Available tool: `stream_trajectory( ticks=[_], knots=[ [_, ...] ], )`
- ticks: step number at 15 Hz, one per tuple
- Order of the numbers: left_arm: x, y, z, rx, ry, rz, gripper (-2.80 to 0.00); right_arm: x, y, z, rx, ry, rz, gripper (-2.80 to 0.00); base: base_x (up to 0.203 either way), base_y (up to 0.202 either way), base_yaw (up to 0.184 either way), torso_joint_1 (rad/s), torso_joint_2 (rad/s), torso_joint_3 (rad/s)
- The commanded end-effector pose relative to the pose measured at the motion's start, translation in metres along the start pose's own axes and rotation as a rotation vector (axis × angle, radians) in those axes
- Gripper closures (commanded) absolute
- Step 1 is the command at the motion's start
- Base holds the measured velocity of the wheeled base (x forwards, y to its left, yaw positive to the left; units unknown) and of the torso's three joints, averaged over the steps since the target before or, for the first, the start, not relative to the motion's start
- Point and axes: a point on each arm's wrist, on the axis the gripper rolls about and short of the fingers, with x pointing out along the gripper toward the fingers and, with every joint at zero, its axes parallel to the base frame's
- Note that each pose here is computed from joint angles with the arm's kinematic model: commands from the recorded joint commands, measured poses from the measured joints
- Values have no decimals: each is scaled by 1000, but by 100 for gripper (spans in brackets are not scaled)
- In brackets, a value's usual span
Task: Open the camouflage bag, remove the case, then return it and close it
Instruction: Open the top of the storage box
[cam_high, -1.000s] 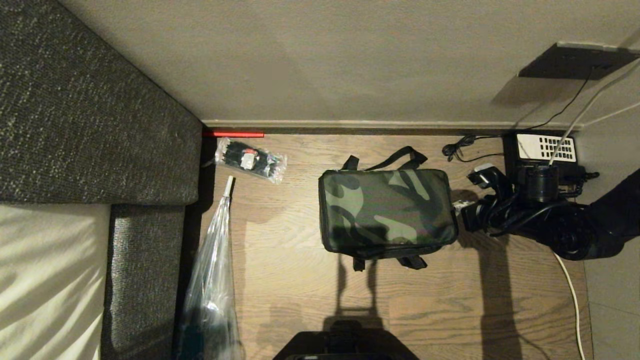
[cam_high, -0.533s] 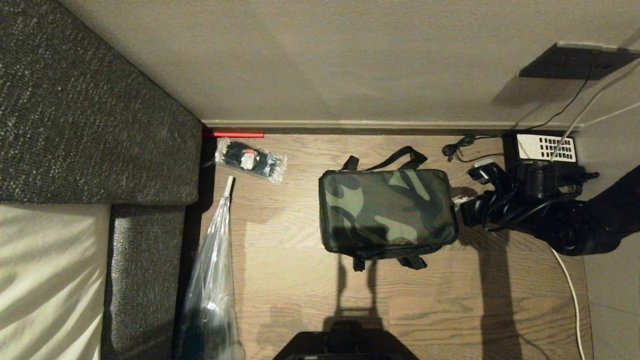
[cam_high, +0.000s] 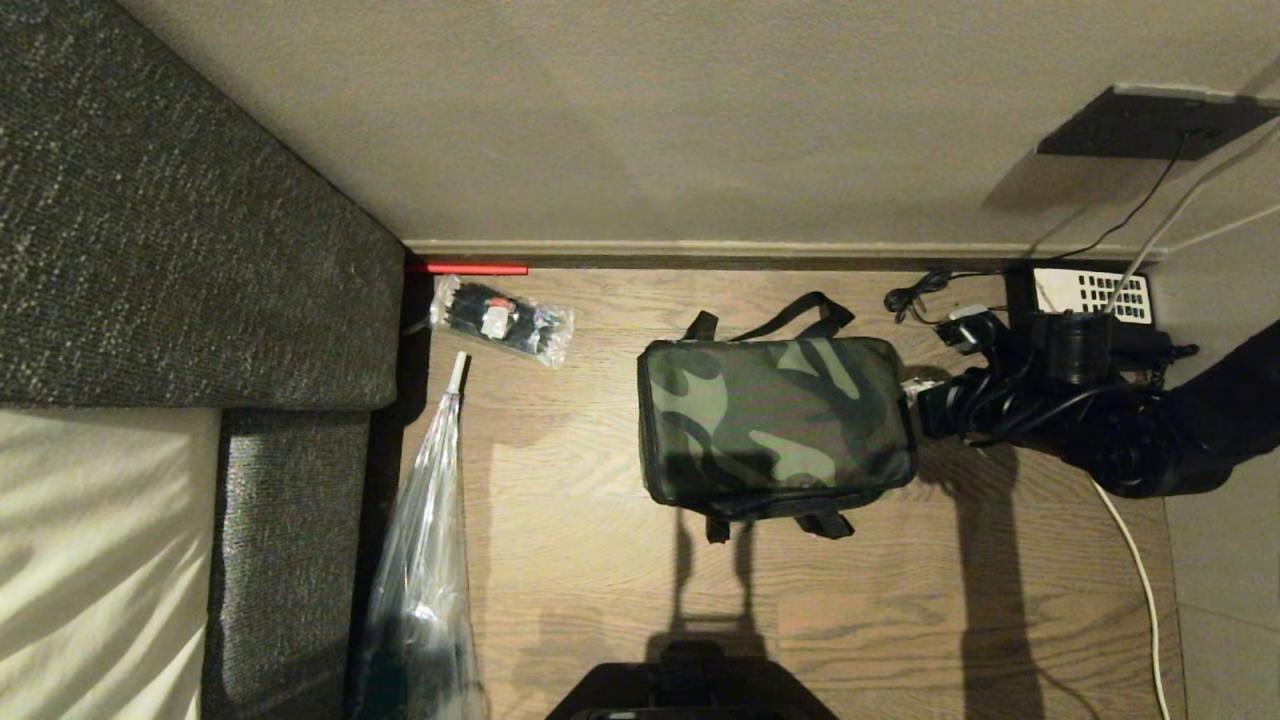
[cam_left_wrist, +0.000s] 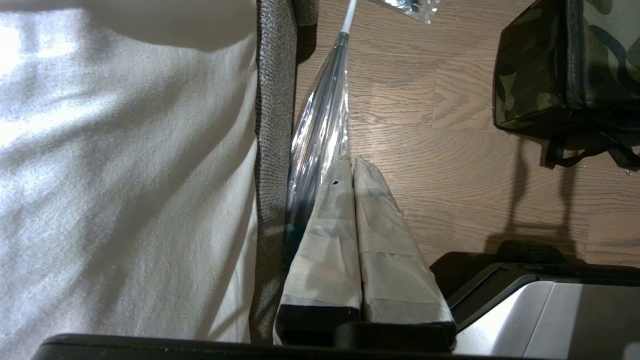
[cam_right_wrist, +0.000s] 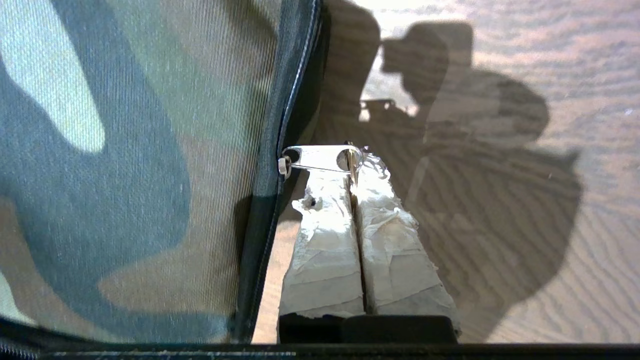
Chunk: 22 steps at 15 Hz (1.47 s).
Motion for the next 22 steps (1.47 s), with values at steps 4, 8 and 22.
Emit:
stream_trajectory(
  ticks=[4,8,22],
  knots=[
    [0,0,0,-1,0,0,0,3,1,6,10,-23,3,0,0,0,0,0,0,0],
    [0,0,0,-1,0,1,0,4,2,10,24,-37,3,0,0,0,0,0,0,0],
    [0,0,0,-1,0,0,0,1,1,11,31,-39,-5,0,0,0,0,0,0,0]
  ],
)
